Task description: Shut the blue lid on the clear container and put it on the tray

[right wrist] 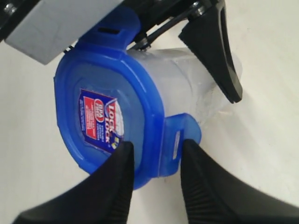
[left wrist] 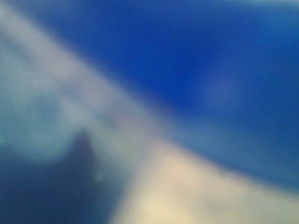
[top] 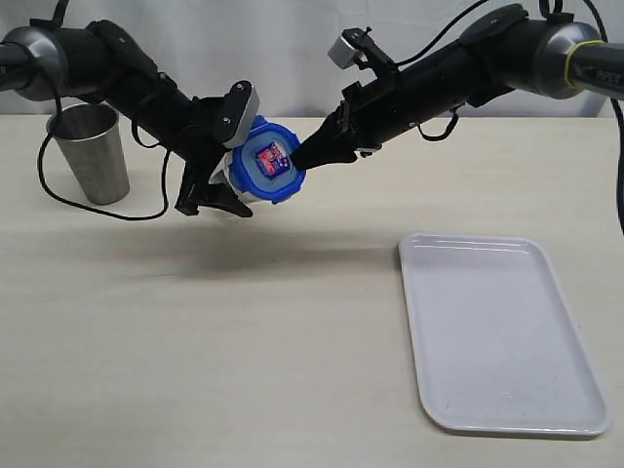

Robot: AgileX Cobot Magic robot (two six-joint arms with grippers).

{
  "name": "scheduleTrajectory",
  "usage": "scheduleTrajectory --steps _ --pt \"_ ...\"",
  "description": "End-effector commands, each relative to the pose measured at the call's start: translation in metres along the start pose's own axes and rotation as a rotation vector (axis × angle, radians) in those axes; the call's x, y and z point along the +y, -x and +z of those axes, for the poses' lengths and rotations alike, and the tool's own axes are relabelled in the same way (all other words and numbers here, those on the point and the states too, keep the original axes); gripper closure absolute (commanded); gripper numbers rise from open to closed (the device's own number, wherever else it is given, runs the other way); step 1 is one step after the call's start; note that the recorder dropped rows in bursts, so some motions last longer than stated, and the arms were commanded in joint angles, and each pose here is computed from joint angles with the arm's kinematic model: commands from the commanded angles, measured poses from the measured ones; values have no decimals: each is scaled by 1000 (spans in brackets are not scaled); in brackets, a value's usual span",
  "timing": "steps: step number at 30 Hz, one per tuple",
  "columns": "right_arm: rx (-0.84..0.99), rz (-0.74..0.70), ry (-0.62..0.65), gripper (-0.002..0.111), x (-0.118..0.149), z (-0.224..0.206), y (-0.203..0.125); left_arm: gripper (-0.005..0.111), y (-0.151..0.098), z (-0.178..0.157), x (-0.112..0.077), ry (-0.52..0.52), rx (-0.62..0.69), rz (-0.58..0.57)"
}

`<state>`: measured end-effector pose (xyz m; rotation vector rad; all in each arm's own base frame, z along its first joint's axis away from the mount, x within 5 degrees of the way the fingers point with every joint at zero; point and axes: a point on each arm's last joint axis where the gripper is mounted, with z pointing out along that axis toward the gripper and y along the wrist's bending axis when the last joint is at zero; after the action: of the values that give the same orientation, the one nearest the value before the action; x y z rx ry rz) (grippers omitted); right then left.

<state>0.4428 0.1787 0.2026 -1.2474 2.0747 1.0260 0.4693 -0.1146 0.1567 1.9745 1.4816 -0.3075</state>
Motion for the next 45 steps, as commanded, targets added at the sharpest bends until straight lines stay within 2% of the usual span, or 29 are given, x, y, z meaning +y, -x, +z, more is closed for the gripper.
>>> scheduleTrajectory --steps 1,7,16,18,24,28,35,45 --pt "-65 -15 154 94 25 24 11 107 44 -2 12 83 -204 -43" --pt "-79 -22 157 102 25 23 13 107 45 -2 11 70 -212 -41" --pt "-89 -6 165 101 23 27 11 107 45 -2 10 63 -217 -41" --pt "-87 -27 158 96 23 25 13 107 45 -2 10 63 -217 -41" --pt "-28 -62 114 65 25 15 19 107 45 -3 10 60 -219 -40" --pt "22 -93 69 55 24 3 20 107 46 -3 8 40 -228 -36" --pt "35 -97 20 53 18 -16 19 107 46 -3 7 35 -226 -36" --pt "206 -140 -104 53 1 -43 0 107 47 -3 2 -23 -239 -18"
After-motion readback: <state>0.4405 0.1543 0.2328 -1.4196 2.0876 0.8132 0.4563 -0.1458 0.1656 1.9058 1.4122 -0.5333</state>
